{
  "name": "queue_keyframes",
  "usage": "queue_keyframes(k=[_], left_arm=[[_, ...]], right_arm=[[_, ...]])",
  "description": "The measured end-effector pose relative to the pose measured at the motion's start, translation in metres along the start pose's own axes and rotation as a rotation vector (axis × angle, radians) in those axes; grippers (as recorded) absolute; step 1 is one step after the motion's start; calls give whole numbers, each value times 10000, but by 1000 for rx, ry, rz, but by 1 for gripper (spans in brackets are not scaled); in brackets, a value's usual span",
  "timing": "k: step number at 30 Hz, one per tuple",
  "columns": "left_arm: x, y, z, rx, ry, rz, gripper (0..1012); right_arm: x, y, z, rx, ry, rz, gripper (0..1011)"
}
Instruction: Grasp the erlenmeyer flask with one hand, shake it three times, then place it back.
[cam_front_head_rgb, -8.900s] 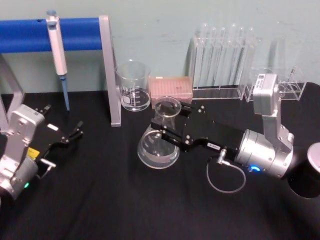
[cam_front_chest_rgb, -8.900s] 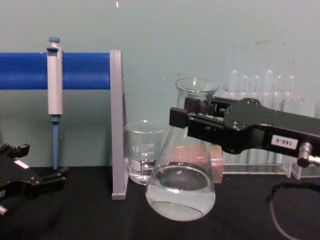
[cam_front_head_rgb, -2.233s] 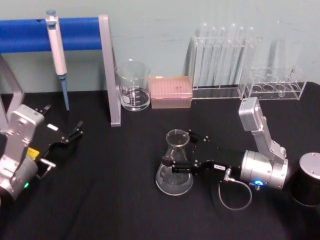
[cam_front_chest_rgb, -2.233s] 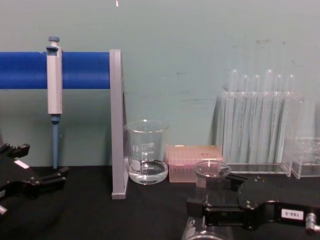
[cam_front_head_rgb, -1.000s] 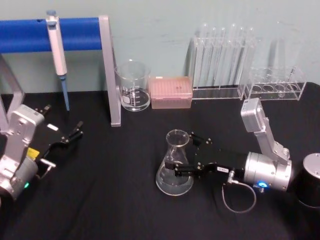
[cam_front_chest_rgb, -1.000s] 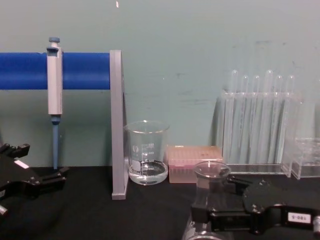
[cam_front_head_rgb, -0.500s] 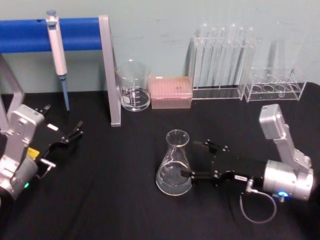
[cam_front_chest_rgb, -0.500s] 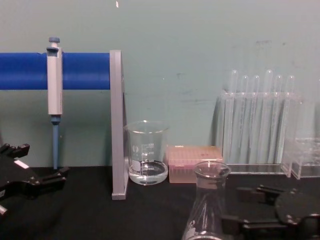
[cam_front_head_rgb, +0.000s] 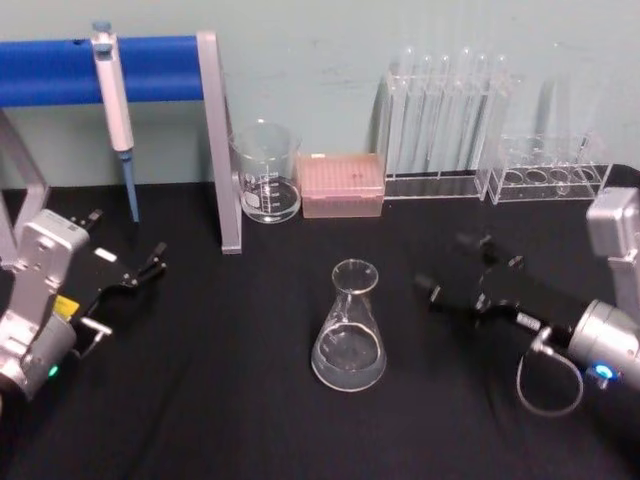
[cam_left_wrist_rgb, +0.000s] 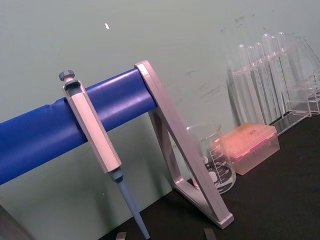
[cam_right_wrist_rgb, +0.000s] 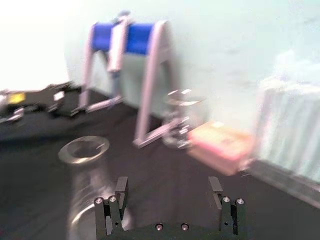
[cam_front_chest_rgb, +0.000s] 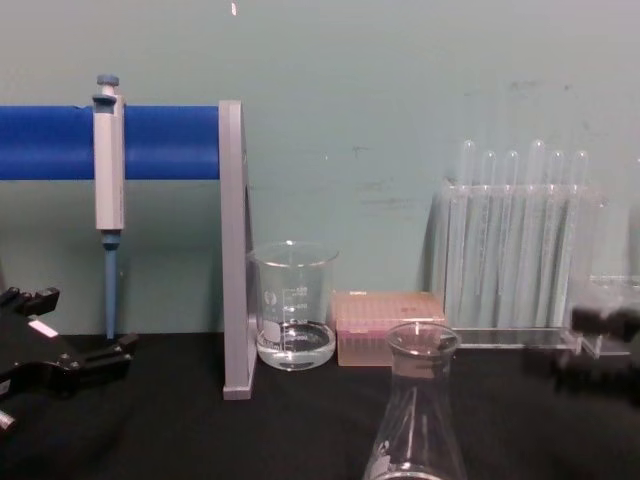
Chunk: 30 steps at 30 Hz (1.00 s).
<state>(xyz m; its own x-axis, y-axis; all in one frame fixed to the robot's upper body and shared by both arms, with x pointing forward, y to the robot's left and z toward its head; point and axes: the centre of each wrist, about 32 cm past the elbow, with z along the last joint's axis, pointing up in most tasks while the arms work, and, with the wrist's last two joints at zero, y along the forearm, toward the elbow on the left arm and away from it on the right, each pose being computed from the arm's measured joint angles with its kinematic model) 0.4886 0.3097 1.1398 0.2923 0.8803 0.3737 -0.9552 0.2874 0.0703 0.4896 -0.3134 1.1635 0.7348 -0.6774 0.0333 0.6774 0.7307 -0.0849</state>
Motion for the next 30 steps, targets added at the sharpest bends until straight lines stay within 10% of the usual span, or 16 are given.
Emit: queue_keyframes(k=[14,30], left_arm=[[0,0,0,0,0,0,1001],[0,0,0,0,0,0,1001]], right_arm=[[-182,183,-37,144,26,-412,1003],[-191,393,-329,23,120,-550,1003]])
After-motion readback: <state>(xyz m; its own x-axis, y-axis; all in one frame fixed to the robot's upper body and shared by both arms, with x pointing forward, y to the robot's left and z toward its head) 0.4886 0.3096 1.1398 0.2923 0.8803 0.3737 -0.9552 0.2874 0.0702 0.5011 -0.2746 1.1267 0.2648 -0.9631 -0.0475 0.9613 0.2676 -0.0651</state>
